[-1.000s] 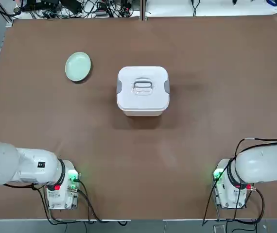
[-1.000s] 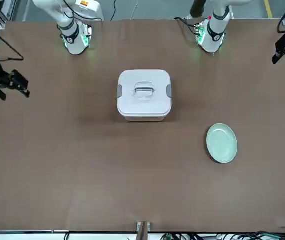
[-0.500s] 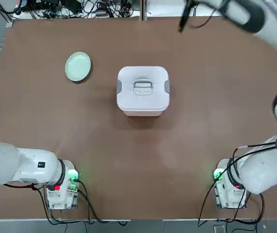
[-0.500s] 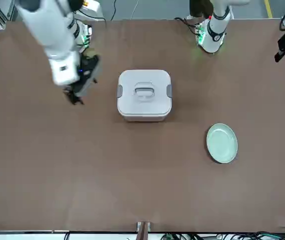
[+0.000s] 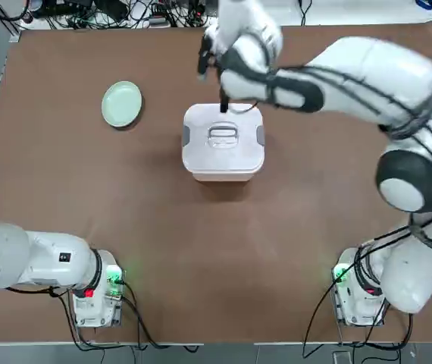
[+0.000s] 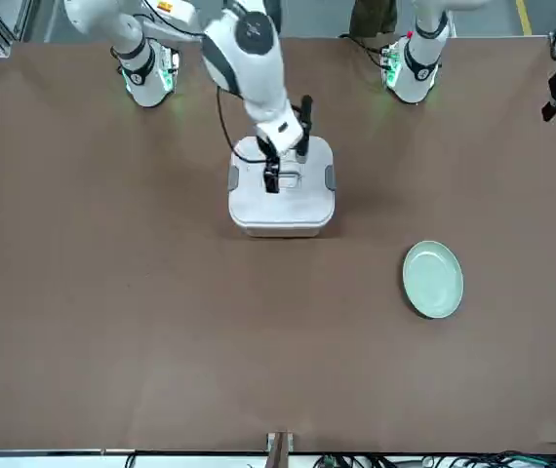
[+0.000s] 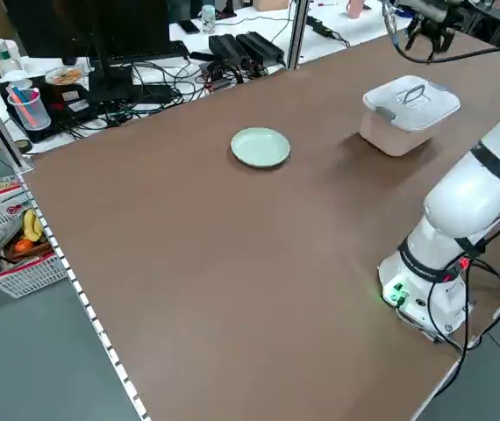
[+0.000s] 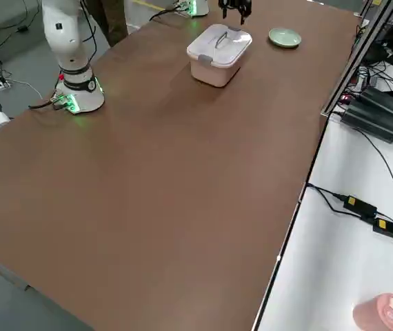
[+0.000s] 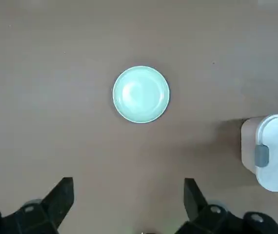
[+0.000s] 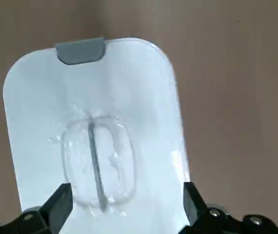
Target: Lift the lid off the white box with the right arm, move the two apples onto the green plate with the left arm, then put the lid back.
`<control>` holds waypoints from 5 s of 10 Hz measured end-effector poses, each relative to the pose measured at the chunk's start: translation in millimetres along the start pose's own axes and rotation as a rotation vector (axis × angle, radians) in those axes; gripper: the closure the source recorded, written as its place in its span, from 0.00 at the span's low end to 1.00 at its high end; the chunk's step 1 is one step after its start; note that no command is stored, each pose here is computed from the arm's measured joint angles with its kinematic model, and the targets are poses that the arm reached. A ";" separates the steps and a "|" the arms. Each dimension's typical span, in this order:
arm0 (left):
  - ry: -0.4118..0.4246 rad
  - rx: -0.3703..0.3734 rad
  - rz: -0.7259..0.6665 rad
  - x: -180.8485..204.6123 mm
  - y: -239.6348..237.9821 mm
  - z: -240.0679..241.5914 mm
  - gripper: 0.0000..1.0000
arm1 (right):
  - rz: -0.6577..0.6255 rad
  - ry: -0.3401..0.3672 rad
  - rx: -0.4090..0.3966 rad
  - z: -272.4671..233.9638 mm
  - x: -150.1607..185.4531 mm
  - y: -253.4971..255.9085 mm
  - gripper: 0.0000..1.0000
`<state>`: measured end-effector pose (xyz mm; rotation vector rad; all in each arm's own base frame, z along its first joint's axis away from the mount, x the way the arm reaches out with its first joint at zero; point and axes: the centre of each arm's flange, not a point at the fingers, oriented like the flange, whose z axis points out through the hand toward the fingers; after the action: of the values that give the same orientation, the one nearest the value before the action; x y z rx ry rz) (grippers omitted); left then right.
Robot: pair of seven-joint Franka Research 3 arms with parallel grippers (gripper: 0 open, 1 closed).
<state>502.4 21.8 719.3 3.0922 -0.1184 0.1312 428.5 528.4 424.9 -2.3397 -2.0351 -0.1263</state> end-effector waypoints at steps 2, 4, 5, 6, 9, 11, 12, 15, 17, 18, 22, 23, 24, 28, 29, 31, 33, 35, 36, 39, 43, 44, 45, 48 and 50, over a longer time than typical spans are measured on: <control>0.005 0.000 -0.022 -1.6 -11.5 -2.3 0.00 | -0.014 -0.031 0.020 19.7 10.2 -19.0 0.00; 0.005 0.000 -0.047 -2.1 -14.8 -2.5 0.00 | -0.020 -0.059 0.033 24.0 8.6 -24.4 0.00; 0.004 0.000 -0.073 -2.1 -14.8 -2.5 0.00 | -0.024 -0.074 0.023 26.6 5.8 -22.8 0.00; 0.004 0.000 -0.093 -2.1 -14.4 -2.5 0.00 | -0.029 -0.089 0.009 29.2 2.6 -20.1 0.00; 0.004 0.000 -0.128 -2.2 -14.9 -2.5 0.00 | -0.036 -0.111 -0.012 36.7 -3.6 -16.5 0.00; 0.007 0.001 -0.163 -4.0 -25.9 -4.0 0.00 | -0.028 -0.092 -0.037 49.7 -10.8 -8.7 0.00; 0.009 0.001 -0.178 -5.4 -33.5 -4.7 0.00 | -0.022 -0.076 -0.047 58.1 -14.3 -6.5 0.00; 0.009 0.001 -0.192 -5.8 -35.5 -4.9 0.00 | -0.015 -0.078 -0.045 68.7 -18.9 -8.5 0.00; 0.009 0.000 -0.218 -5.8 -35.2 -4.9 0.00 | -0.014 -0.083 -0.041 73.5 -21.2 -9.9 0.00; 0.009 0.000 -0.219 -5.7 -34.7 -4.9 0.01 | -0.013 -0.082 -0.042 76.1 -22.0 -10.5 0.00; 0.006 0.000 -0.208 -4.7 -28.3 -4.4 0.01 | 0.002 -0.081 -0.042 77.6 -21.7 -12.4 0.29; 0.004 -0.001 -0.200 -4.4 -24.4 -4.0 0.01 | 0.007 -0.080 -0.042 77.6 -21.4 -12.9 0.48; 0.003 -0.001 -0.191 -3.7 -19.6 -3.8 0.01 | 0.020 -0.080 -0.042 77.6 -20.9 -14.0 0.61; 0.002 -0.001 -0.194 -2.6 -11.9 -3.5 0.00 | 0.064 -0.092 -0.032 65.1 -17.1 -27.4 0.93; 0.002 0.000 -0.198 -2.3 -9.5 -3.4 0.00 | 0.087 -0.089 -0.036 51.9 -19.5 -25.2 0.93; 0.002 0.000 -0.207 -2.1 -7.9 -3.4 0.00 | 0.119 -0.088 -0.042 16.8 -33.0 -14.0 0.93; 0.002 -0.002 -0.206 -1.5 -3.1 -3.3 0.00 | 0.164 -0.079 -0.050 -15.8 -59.5 15.2 0.93; -0.003 -0.001 -0.242 1.9 34.5 -0.9 0.00 | 0.191 -0.089 -0.039 -31.7 -104.6 64.0 0.93; -0.009 -0.002 -0.247 3.6 62.8 2.4 0.00 | 0.204 -0.093 -0.031 -34.6 -133.4 93.4 0.93; -0.006 -0.017 -0.233 4.6 155.2 13.2 0.01 | 0.179 -0.101 -0.012 -38.2 -212.0 158.8 0.93; 0.020 -0.116 -0.227 -0.3 334.8 71.7 0.04 | 0.041 -0.110 0.035 -31.6 -254.7 183.1 0.93; -0.004 -0.132 -0.211 -4.6 370.5 95.2 0.04 | 0.014 -0.088 0.055 -29.7 -270.6 192.0 0.93; -0.017 -0.122 -0.199 -10.7 401.9 121.2 0.05 | -0.007 -0.071 0.070 -28.2 -291.0 203.0 0.93; -0.004 -0.003 -0.180 -36.2 483.8 228.2 0.07 | -0.048 -0.060 0.088 -23.2 -340.9 226.6 0.93; -0.016 -0.028 -0.175 -51.7 524.1 304.5 0.08 | -0.066 -0.060 0.093 -20.5 -344.1 227.9 0.93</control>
<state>435.3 -510.8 433.1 3.0577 0.1484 0.0965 606.3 155.4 421.2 -2.2494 -2.0974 0.0359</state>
